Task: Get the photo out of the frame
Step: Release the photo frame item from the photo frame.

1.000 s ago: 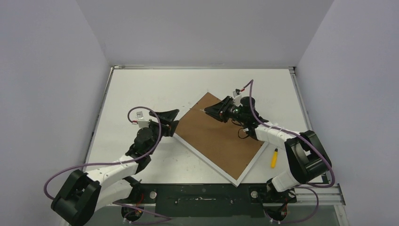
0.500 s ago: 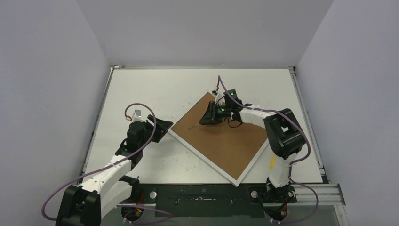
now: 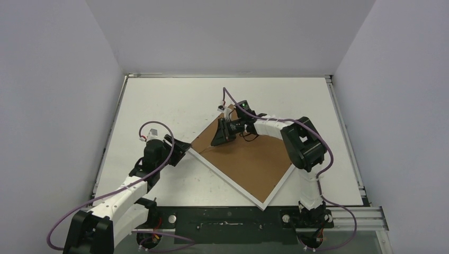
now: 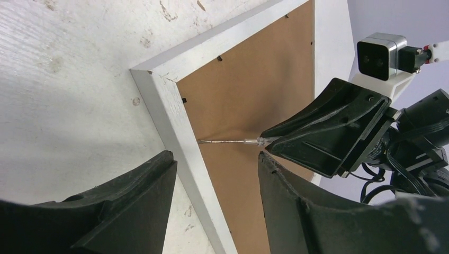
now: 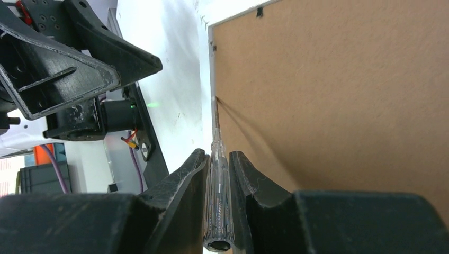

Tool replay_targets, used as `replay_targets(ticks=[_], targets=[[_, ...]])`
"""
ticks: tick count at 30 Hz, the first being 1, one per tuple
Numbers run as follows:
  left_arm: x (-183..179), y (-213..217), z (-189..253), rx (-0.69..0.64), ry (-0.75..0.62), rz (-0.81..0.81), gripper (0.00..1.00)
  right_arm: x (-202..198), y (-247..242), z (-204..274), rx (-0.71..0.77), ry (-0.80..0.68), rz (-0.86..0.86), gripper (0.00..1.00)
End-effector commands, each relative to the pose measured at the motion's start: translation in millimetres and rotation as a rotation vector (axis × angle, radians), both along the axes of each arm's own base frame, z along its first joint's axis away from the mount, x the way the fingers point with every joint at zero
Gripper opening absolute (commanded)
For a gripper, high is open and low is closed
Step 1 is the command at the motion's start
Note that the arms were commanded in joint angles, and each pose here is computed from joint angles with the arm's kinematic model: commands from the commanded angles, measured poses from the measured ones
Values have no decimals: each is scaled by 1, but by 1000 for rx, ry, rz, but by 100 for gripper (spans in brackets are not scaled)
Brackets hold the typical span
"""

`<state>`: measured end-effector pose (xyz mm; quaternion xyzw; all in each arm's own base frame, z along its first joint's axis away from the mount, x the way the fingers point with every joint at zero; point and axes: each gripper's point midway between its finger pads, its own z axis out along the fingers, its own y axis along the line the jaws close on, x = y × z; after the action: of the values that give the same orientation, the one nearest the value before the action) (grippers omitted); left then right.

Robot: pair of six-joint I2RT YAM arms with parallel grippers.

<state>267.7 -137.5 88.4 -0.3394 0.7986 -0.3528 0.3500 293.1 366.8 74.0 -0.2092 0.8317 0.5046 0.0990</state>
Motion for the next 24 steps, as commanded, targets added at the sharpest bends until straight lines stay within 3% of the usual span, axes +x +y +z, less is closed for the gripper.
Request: replay_targets(ticks=[1,5,15,24], targets=[[6,8,-1,-7,0,56,56,30,-2,14,82,-45,37,5],[9,11,-5,-16,12,82,50,45,-3,13,94,-28,55,5],[17,17,-11,-24,22,100,33,42,21,5,118,-4,102,5],[25,12,-13,-29,8,65,27,37,35,-4,132,23,120,5]])
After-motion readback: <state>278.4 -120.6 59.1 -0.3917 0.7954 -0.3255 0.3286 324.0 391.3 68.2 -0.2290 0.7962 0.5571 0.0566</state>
